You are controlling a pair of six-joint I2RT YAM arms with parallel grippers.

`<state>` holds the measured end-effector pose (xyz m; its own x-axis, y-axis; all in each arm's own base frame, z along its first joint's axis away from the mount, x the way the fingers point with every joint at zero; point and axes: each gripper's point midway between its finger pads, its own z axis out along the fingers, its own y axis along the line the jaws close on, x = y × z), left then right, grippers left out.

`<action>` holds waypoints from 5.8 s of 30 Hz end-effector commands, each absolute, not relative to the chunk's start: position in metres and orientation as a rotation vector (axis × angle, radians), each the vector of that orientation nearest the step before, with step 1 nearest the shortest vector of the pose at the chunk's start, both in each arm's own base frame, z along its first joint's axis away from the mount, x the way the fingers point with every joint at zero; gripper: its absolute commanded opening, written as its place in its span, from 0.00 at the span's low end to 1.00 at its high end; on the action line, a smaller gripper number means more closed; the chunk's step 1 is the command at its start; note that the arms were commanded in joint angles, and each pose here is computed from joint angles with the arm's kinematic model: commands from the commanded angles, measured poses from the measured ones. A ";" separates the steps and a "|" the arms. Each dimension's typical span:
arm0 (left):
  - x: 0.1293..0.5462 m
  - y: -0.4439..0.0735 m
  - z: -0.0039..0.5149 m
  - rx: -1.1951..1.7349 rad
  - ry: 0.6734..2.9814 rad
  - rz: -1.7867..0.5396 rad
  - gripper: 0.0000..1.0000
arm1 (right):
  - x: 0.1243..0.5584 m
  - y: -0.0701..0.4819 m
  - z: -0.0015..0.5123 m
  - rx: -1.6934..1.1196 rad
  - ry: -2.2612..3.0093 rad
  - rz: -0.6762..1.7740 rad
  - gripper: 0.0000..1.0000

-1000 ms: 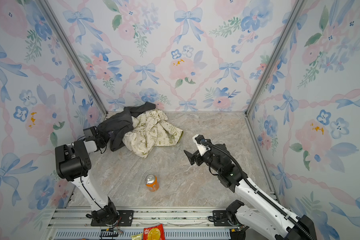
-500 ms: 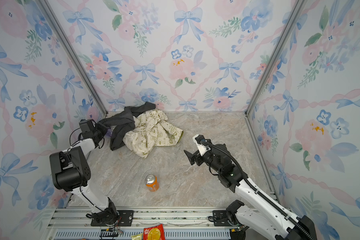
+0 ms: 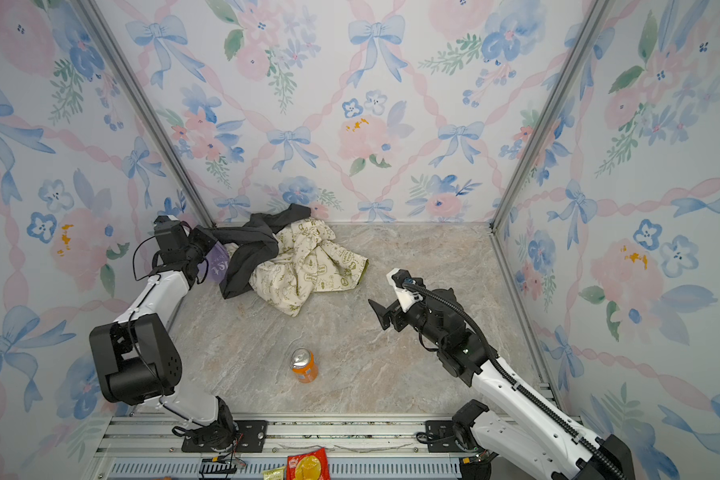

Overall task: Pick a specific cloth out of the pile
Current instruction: 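Grasp the lavender shirt edge with the left gripper beside the grey jeans, then pull the lavender shirt over the pile with left gripper while right gripper approaches, then grasp the lavender shirt with the right gripper while the left gripper releases and withdraws, then lift the lavender shirt with the right gripper and carry it away from the pile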

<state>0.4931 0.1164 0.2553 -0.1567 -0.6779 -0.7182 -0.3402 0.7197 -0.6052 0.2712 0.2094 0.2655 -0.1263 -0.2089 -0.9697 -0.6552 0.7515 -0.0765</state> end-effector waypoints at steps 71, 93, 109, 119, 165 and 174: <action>0.342 -0.261 0.197 0.724 2.226 -0.576 0.98 | 0.313 0.188 0.251 -0.411 1.881 0.425 0.97; 0.311 -0.135 0.273 0.336 1.965 -0.214 0.98 | 0.340 0.315 0.240 -0.645 1.918 0.525 0.99; 0.254 -0.126 0.287 0.357 1.652 -0.359 0.98 | 0.395 0.430 0.175 -0.751 1.980 0.660 0.82; 0.240 -0.113 0.294 0.320 1.588 -0.340 0.98 | 0.420 0.459 0.137 -0.758 2.042 0.663 0.54; 0.240 -0.111 0.289 0.338 1.589 -0.318 0.98 | 0.427 0.203 0.507 -0.373 1.396 0.522 0.00; 0.240 -0.111 0.288 0.337 1.591 -0.313 0.98 | 0.434 0.119 0.556 -0.221 1.309 0.412 0.00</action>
